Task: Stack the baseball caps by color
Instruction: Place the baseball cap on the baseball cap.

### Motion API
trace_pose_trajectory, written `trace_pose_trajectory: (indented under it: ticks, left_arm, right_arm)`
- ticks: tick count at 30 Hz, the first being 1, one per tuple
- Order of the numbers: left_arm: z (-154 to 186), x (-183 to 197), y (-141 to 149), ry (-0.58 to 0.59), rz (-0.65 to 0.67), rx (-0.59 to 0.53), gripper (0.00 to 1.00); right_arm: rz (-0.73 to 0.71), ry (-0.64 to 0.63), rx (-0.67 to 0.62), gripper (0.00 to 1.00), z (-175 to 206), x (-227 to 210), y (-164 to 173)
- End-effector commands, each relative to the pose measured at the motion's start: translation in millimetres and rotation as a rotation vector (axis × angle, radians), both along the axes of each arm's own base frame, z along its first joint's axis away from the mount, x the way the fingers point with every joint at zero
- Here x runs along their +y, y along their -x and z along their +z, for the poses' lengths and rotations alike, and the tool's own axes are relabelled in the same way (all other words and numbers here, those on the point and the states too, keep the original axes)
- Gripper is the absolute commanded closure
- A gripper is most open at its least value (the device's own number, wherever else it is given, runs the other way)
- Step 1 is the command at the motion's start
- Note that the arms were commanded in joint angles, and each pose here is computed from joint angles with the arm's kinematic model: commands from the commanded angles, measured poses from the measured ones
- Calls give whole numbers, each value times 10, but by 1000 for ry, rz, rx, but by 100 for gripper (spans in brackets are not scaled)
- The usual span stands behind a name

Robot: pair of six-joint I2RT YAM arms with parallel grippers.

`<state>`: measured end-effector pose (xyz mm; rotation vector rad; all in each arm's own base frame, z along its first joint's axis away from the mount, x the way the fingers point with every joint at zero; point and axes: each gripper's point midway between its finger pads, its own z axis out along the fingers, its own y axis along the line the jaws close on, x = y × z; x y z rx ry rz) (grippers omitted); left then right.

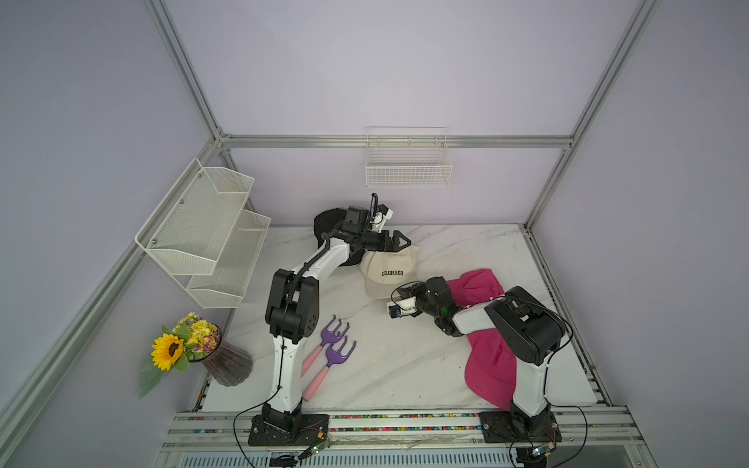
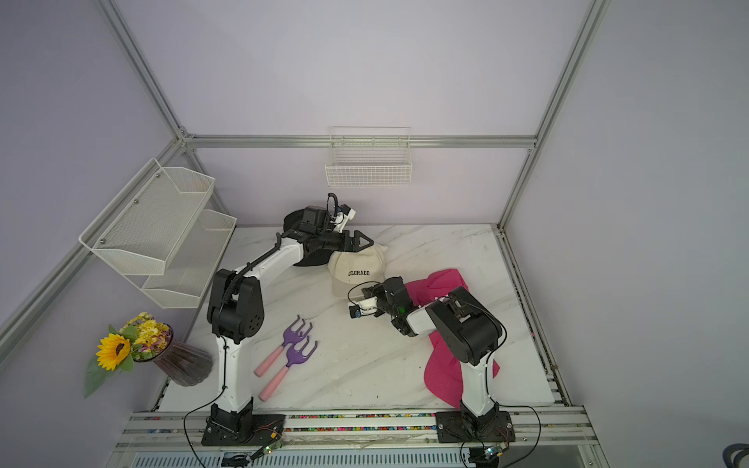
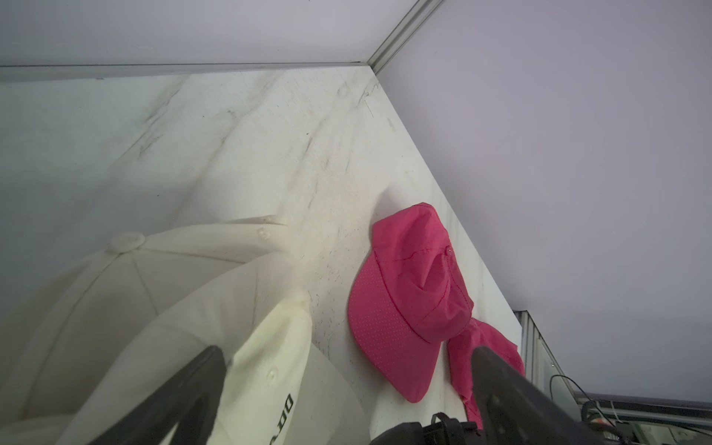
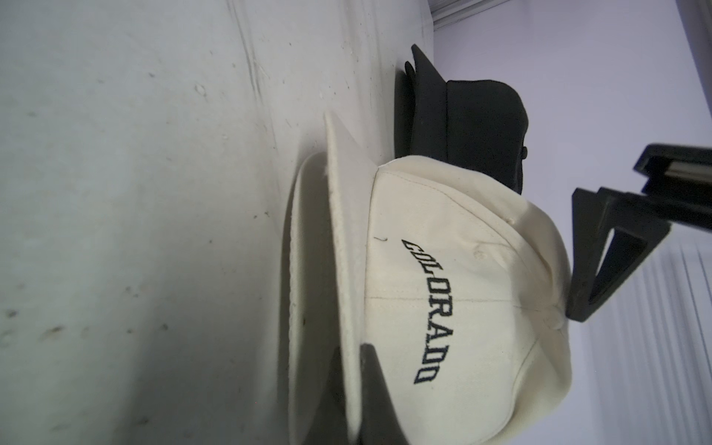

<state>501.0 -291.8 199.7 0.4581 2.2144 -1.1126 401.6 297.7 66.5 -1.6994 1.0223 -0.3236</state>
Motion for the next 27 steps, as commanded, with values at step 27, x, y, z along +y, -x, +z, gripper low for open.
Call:
trace_pose_trajectory:
  ticks: [27]
  left_arm:
    - [-769, -121, -684, -135, 75, 42, 0]
  right_arm:
    - [21, 102, 153, 100, -388, 20, 237]
